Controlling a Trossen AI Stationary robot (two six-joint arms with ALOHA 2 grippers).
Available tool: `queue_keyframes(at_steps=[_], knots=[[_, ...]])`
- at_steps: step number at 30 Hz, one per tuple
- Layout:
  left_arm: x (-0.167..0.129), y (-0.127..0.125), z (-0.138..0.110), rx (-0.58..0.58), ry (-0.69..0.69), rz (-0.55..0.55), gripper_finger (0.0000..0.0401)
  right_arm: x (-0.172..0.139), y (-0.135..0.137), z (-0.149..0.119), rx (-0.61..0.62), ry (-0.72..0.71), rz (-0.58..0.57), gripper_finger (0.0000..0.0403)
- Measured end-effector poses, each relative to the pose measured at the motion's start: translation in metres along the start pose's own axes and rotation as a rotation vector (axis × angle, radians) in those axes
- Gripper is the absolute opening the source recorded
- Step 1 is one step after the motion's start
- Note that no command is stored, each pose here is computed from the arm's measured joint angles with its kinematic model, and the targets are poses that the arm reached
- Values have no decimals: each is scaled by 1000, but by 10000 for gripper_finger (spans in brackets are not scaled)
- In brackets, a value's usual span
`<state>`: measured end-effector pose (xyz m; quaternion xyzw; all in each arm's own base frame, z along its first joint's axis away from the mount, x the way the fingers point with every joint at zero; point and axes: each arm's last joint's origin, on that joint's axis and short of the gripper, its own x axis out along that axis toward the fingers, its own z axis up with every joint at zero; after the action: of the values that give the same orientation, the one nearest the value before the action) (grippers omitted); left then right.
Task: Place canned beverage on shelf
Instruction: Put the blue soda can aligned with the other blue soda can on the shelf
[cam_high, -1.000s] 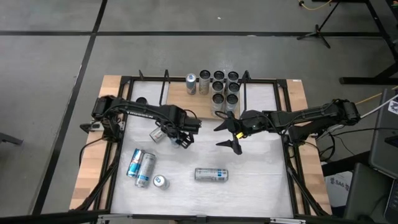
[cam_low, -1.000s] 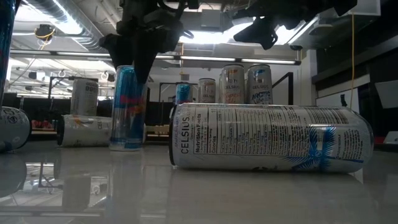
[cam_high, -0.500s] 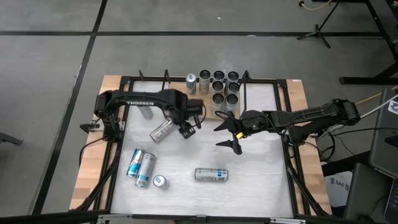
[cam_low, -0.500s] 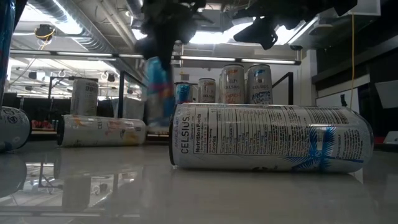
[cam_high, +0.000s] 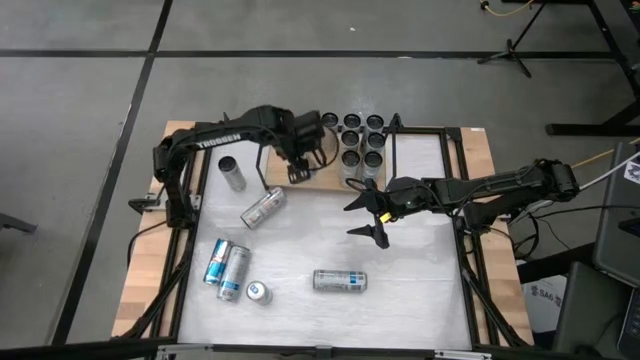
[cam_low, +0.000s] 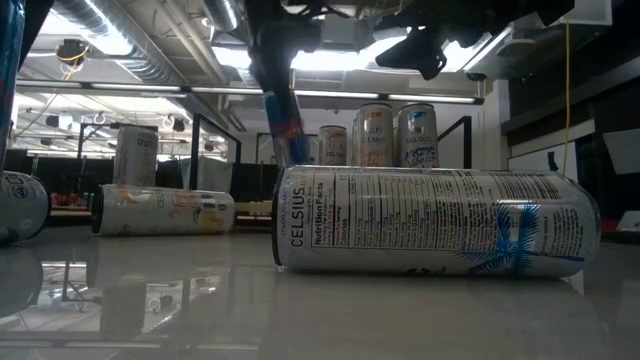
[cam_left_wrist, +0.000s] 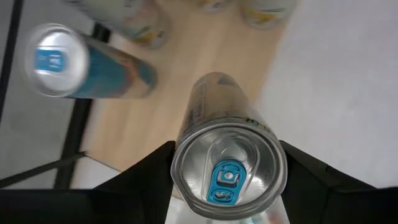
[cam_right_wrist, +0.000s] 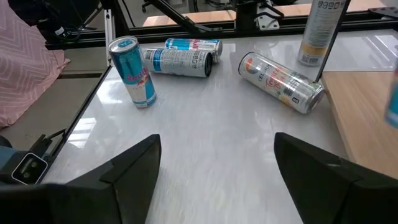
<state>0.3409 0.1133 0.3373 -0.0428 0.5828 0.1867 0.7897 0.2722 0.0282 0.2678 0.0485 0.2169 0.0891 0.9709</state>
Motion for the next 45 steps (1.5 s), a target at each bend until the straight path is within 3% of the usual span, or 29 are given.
queue_keyframes(at_steps=[11, 18, 45], knots=[[16, 40, 3, 7, 16, 33, 226, 0, 0, 0, 0, 0, 0, 303], [27, 40, 7, 55, 23, 11, 227, 0, 0, 0, 0, 0, 0, 303], [40, 42, 10, 52, 52, 17, 228, 0, 0, 0, 0, 0, 0, 303]])
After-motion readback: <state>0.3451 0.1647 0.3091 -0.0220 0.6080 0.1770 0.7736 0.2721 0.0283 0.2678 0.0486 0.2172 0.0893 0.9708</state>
